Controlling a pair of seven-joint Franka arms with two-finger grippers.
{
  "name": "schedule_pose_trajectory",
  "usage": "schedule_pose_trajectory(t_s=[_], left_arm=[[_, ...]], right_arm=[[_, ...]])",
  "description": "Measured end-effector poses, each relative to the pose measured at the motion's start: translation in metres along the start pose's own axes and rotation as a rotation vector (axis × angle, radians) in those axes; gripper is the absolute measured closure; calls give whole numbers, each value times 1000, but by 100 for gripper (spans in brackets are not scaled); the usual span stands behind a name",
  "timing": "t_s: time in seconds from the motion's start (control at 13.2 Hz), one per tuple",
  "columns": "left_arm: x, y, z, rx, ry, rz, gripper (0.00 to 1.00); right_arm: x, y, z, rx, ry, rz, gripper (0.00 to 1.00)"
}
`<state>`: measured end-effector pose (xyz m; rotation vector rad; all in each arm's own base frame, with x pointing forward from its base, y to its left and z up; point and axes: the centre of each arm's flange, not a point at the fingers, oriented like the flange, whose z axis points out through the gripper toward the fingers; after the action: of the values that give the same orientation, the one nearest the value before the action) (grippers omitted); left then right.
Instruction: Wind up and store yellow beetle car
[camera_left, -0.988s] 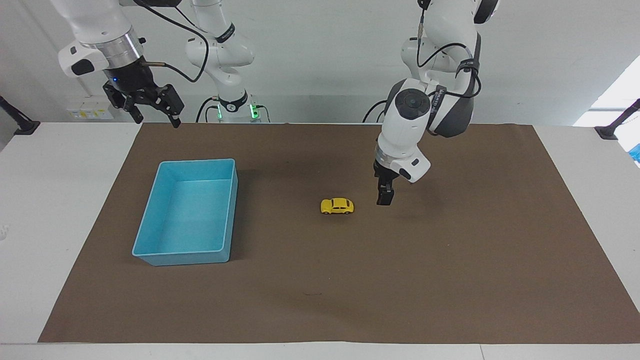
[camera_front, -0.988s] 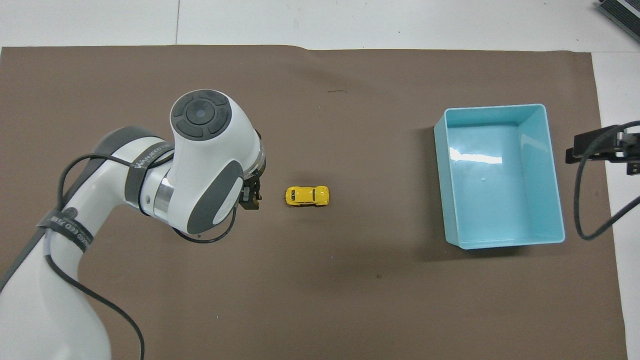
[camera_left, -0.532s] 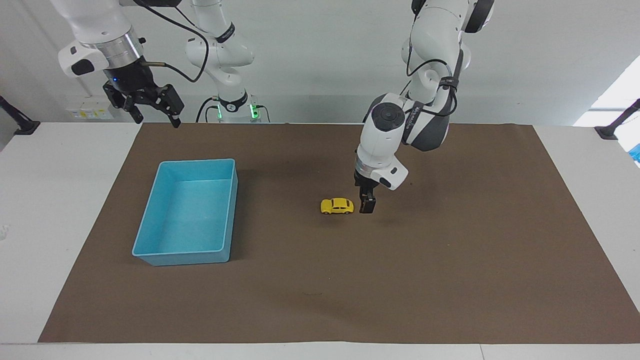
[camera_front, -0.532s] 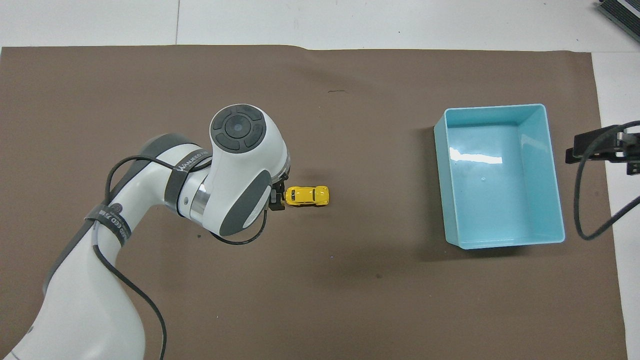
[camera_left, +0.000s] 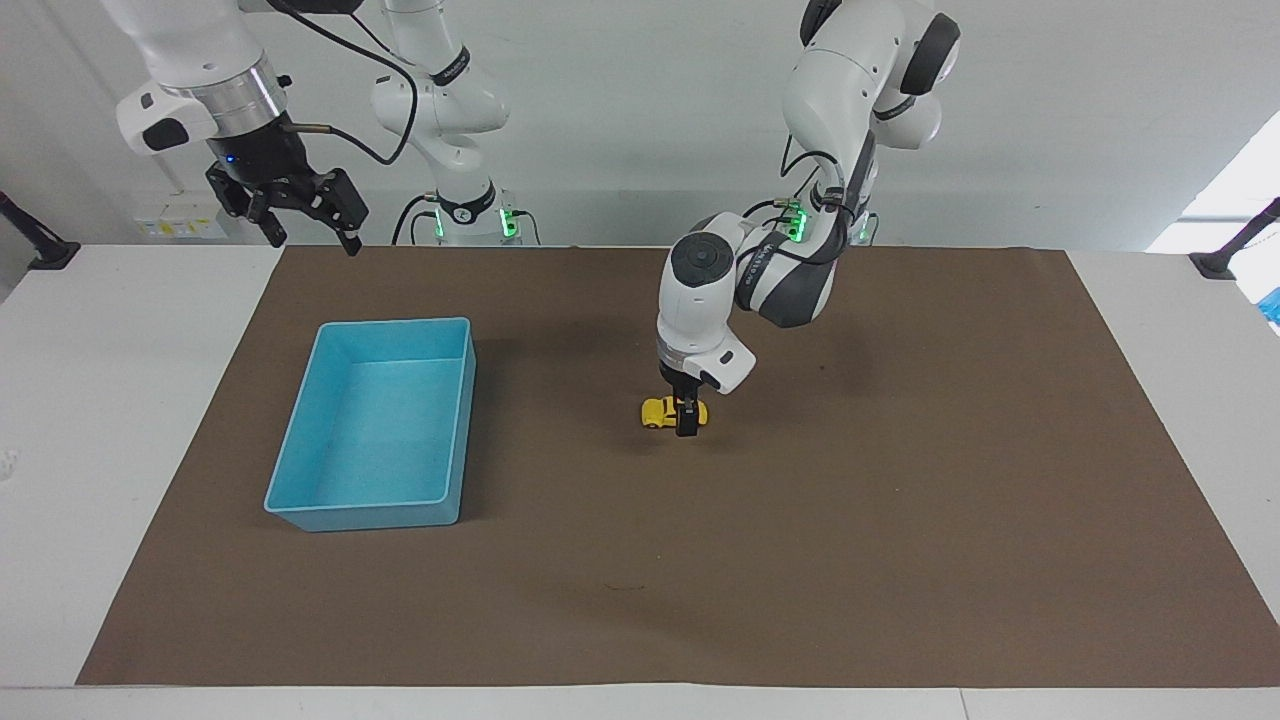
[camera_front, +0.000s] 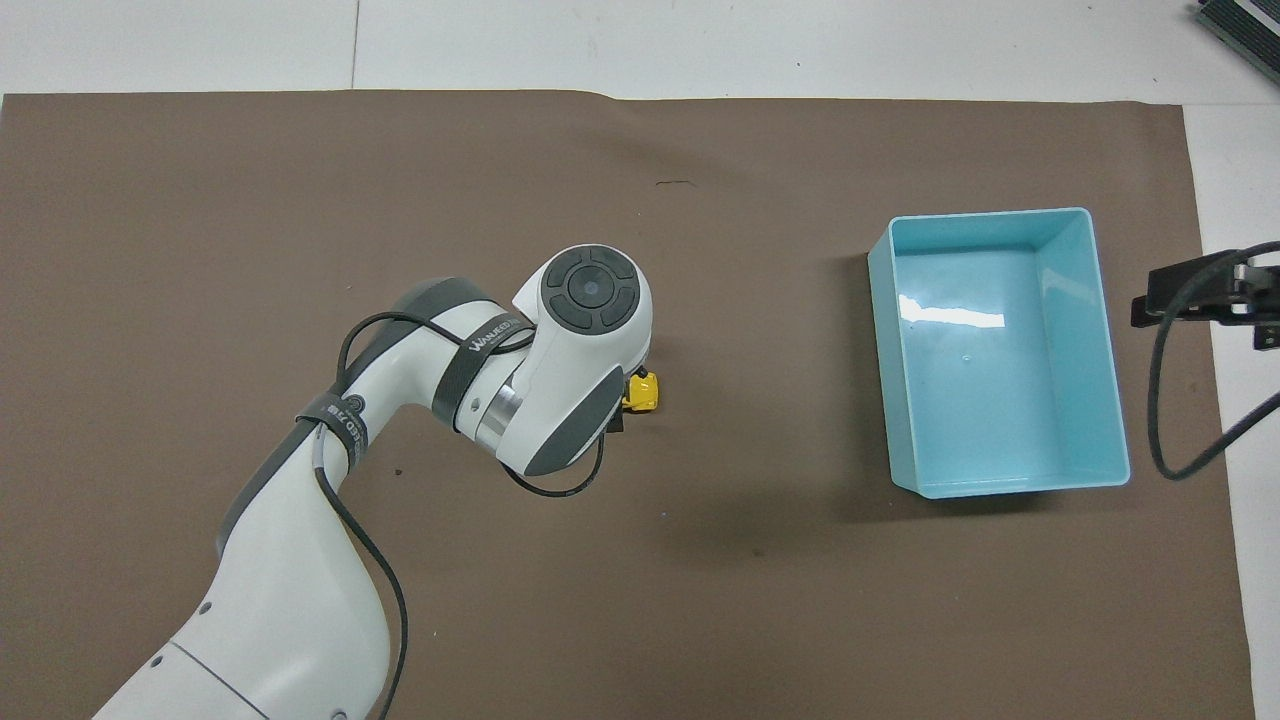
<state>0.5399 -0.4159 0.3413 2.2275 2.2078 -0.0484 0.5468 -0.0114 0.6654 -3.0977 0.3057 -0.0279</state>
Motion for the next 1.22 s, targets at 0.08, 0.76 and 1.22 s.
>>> schedule_pose_trajectory(t_s=[0.08, 0.76, 1.22], left_arm=[[0, 1, 5, -5, -5, -1, 0], [2, -6, 34, -7, -13, -25, 16], [0, -8, 34, -13, -18, -18, 55]], right_arm=[[0, 0, 0, 0, 0, 0, 0], [0, 0, 0, 0, 0, 0, 0], [0, 0, 0, 0, 0, 0, 0]])
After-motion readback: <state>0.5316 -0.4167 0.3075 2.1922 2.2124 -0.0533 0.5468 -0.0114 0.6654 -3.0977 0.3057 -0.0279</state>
